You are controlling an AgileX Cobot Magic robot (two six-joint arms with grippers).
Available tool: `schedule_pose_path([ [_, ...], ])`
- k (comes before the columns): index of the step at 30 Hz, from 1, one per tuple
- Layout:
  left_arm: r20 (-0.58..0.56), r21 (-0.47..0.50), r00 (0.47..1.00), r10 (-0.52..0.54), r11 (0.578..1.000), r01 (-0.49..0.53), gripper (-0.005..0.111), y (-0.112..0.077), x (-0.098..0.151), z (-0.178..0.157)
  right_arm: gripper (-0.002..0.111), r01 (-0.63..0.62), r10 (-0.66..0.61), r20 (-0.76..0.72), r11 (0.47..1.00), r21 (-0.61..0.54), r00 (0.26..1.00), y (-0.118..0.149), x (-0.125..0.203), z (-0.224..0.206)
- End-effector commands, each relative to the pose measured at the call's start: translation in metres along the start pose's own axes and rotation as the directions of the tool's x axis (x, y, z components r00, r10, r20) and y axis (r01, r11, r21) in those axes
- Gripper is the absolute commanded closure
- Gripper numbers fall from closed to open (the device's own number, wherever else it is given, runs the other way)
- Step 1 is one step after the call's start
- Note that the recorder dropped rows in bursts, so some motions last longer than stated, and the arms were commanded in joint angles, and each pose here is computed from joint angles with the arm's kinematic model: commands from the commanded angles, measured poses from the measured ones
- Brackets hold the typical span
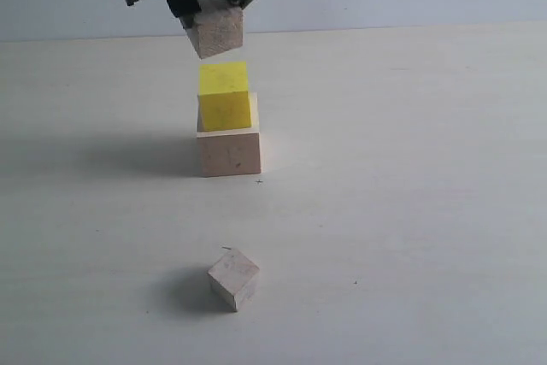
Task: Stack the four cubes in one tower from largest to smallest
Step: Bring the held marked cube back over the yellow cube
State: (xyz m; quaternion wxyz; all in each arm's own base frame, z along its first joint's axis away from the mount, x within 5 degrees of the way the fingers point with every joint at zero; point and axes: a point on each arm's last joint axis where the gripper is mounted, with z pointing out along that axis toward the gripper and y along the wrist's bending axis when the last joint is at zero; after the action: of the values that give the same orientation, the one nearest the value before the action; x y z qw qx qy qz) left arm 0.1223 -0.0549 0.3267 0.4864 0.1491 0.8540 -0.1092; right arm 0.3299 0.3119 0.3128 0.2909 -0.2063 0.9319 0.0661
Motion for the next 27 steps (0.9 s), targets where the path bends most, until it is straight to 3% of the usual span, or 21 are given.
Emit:
schedule_pose_path([
  [1,0.009,0.001,1.0,0.008,1.0,-0.008,0.107,0.0,-0.001,0.001,0.108,-0.094,0.093,0.024,0.996,0.003,0.995,-0.007,-0.003,-0.001],
  [6,0.001,0.001,1.0,0.009,1.0,-0.009,0.107,0.0,0.0,0.003,0.108,-0.128,0.129,-0.046,0.991,0.028,0.991,-0.007,0.004,0.007],
  [14,-0.007,0.007,1.0,-0.001,1.0,0.001,0.107,-0.001,0.0,0.006,0.108,-0.222,0.222,-0.037,0.975,0.019,0.974,-0.005,0.002,0.015],
  [27,-0.015,0.013,1.0,-0.011,1.0,0.012,0.107,-0.002,0.0,0.006,0.108,-0.225,0.227,-0.056,0.973,0.046,0.972,-0.003,0.006,0.037],
])
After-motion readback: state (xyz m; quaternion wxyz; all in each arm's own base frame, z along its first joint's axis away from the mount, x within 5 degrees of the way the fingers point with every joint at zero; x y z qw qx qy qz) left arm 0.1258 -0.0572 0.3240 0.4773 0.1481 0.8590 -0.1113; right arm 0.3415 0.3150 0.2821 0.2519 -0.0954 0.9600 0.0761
